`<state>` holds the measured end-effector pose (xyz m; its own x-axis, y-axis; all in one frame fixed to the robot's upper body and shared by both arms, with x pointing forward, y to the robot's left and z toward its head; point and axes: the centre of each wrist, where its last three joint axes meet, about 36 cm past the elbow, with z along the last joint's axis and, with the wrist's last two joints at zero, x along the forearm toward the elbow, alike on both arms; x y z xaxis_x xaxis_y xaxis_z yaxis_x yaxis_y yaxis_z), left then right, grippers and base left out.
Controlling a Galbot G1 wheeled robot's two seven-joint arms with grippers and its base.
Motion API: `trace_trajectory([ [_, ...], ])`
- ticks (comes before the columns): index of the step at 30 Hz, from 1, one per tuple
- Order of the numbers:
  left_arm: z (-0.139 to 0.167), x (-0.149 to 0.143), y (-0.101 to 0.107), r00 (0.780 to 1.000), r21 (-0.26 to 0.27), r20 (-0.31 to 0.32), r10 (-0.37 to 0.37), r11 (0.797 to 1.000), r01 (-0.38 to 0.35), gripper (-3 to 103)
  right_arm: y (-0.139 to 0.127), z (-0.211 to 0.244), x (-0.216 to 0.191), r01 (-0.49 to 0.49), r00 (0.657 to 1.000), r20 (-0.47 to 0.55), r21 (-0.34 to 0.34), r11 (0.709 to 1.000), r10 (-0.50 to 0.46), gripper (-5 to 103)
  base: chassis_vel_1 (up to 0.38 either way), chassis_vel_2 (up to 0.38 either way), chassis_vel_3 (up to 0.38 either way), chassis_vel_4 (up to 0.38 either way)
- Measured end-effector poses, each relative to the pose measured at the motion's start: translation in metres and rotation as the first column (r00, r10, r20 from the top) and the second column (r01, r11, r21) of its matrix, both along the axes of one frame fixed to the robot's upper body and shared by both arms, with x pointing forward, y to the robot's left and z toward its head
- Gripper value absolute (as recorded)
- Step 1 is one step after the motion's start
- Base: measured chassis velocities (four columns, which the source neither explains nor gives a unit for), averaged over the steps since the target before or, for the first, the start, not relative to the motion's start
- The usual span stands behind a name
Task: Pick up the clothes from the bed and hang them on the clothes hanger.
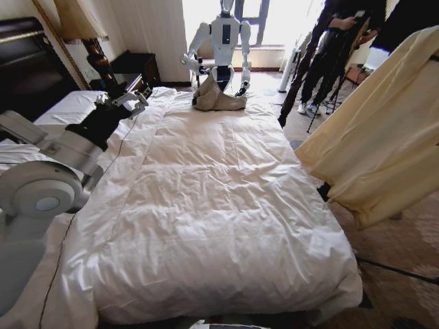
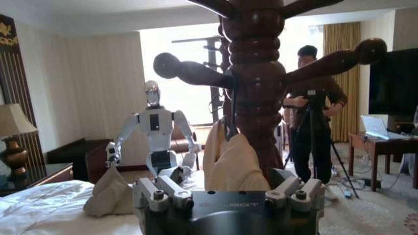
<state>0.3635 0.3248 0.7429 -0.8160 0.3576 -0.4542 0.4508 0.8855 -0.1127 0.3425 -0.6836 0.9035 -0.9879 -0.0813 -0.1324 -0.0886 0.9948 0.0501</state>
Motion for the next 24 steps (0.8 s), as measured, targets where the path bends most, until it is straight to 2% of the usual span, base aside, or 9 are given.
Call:
trace_trajectory([
  [1, 0.0, 0.0, 0.0, 1.0, -0.002, 0.0, -0.001, 1.0, 0.001, 100, 0.002, 0.002, -0.004, 0.01, 1.0, 0.003, -0.009, 1.0, -0.01, 94, 0.0, 0.0, 0.0, 0.0],
  [4, -0.001, 0.0, 0.0, 1.0, -0.005, -0.001, -0.001, 1.0, 0.001, 100, 0.013, 0.006, -0.012, 0.035, 0.999, 0.018, -0.033, 0.999, -0.034, 99, 0.0, 0.0, 0.0, 0.0],
  [10, -0.001, 0.001, 0.001, 1.0, -0.01, -0.01, 0.013, 1.0, -0.013, 100, 0.047, 0.014, -0.022, 0.07, 0.996, 0.052, -0.084, 0.994, -0.066, 100, 0.0, 0.0, 0.0, 0.0],
  [13, -0.002, -0.001, 0.001, 0.998, -0.017, -0.022, 0.058, 0.998, -0.058, 100, 0.083, 0.018, -0.035, 0.119, 0.988, 0.111, -0.144, 0.982, -0.103, 100, 0.0, 0.0, 0.0, 0.0],
  [14, -0.002, -0.001, 0.001, 0.998, -0.017, -0.022, 0.058, 0.998, -0.058, 100, 0.083, 0.018, -0.035, 0.119, 0.988, 0.111, -0.144, 0.982, -0.103, 100, 0.0, 0.0, 0.0, 0.0],
  [17, -0.008, -0.005, -0.003, 0.996, -0.024, -0.036, 0.087, 0.996, -0.088, 100, 0.123, 0.012, -0.053, 0.164, 0.977, 0.167, -0.202, 0.966, -0.131, 100, 0.0, 0.0, 0.0, 0.0],
  [18, -0.008, -0.005, -0.003, 0.996, -0.024, -0.036, 0.087, 0.996, -0.088, 100, 0.123, 0.012, -0.053, 0.164, 0.977, 0.167, -0.202, 0.966, -0.131, 100, 0.0, 0.0, 0.0, 0.0],
  [21, -0.022, -0.005, -0.007, 0.991, -0.018, -0.06, 0.123, 0.992, -0.124, 100, 0.161, -0.012, -0.071, 0.187, 0.975, 0.166, -0.254, 0.949, -0.148, 100, 0.0, 0.0, 0.0, 0.0],
  [24, -0.034, -0.005, -0.008, 0.987, -0.013, -0.075, 0.14, 0.99, -0.141, 100, 0.176, -0.036, -0.078, 0.186, 0.977, 0.152, -0.269, 0.945, -0.149, 100, 0.0, 0.0, 0.0, 0.0],
])
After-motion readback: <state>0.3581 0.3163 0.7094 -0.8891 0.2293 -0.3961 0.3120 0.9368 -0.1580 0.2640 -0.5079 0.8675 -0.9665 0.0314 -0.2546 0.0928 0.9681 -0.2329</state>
